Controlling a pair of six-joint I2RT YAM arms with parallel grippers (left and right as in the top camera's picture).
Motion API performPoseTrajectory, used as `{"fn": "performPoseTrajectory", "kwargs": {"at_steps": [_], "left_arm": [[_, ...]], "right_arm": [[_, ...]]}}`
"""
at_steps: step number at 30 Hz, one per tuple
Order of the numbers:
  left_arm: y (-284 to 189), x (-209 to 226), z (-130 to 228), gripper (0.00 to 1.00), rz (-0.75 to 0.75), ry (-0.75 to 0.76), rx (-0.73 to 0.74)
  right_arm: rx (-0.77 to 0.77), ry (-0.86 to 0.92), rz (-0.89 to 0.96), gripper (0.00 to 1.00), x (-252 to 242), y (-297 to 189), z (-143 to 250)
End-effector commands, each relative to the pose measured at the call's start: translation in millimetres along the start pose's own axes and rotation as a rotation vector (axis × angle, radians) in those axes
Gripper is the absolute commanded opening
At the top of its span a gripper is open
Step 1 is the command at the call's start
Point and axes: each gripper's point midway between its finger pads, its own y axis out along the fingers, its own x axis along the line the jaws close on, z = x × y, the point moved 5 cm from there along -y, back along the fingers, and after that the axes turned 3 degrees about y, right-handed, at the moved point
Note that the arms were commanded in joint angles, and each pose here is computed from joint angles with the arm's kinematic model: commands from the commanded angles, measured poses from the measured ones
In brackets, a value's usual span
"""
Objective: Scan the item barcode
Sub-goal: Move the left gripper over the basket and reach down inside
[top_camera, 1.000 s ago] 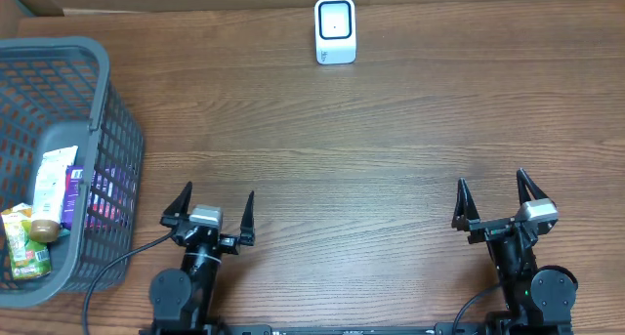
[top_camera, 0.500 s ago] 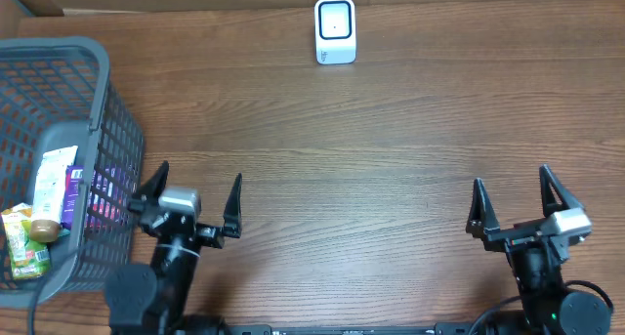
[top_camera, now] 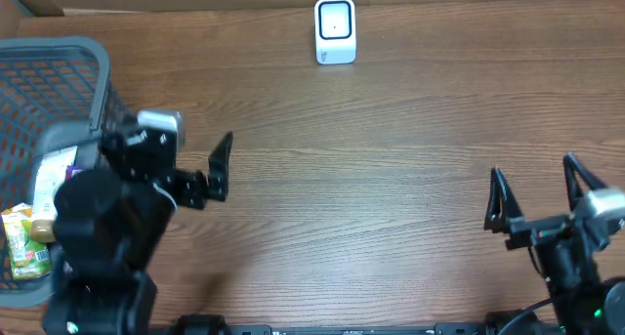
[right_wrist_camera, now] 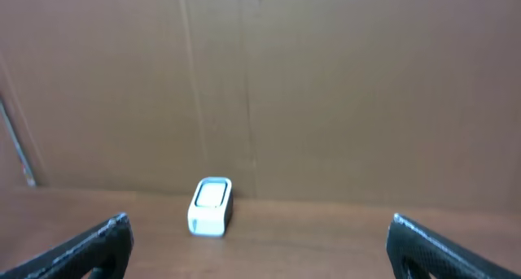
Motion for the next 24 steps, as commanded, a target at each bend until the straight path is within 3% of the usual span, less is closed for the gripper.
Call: {"fn": "performPoseTrajectory", "kwargs": {"at_steps": [1, 12, 24], "left_arm": [[0, 1, -26, 1.00, 0.020, 0.023, 0.019], [13, 4, -62, 1.00, 0.086, -0.023, 0.269], [57, 12, -47, 0.99, 0.081, -0.042, 0.425]], "right_arm": [[0.024, 0.006, -0.005, 1.00, 5, 7, -32], [0.418, 0.062, 0.038, 1.00, 4, 46, -47], [0.647, 0.156, -0.016, 1.00, 5, 88, -8]]}}
